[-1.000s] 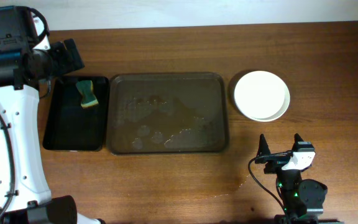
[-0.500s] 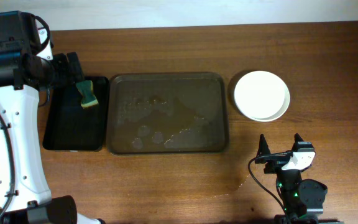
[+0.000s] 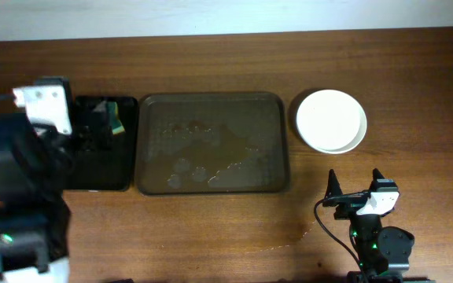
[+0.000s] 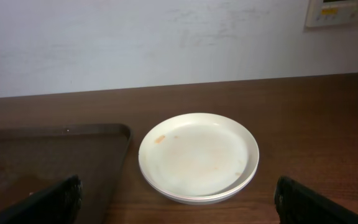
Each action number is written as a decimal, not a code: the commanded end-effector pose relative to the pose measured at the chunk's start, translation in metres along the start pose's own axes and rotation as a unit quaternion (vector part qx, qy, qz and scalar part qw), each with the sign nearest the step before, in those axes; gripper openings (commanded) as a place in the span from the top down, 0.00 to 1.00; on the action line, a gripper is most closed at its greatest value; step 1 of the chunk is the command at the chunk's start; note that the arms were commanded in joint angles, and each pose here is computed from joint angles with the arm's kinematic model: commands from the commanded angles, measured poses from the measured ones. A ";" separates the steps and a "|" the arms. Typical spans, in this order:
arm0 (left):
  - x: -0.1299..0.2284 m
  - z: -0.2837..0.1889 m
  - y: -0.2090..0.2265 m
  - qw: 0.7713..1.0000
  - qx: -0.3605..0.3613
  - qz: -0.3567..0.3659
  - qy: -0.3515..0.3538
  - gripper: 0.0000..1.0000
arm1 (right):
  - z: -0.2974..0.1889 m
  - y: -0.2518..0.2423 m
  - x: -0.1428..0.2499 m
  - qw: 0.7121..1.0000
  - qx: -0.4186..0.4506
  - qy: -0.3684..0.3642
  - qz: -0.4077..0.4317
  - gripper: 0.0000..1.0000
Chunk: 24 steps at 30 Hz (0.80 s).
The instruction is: Clean dirty plates on tray and stack at the side
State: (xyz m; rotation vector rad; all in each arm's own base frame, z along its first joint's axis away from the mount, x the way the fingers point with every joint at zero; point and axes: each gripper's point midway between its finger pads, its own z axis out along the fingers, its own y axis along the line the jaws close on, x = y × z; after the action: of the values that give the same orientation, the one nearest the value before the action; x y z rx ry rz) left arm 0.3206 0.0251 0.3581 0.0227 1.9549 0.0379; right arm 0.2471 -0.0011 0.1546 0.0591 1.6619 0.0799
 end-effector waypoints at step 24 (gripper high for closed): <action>0.234 0.019 -0.029 0.991 0.015 0.088 -0.103 0.01 | 0.000 -0.002 0.002 1.000 0.003 0.000 0.001 0.02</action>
State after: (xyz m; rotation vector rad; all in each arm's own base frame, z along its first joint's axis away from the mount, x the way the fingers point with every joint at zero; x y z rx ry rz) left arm 0.2536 0.0059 0.1279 0.1759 1.7715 0.0922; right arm 0.2471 -0.0010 0.1549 0.0587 1.6604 0.0801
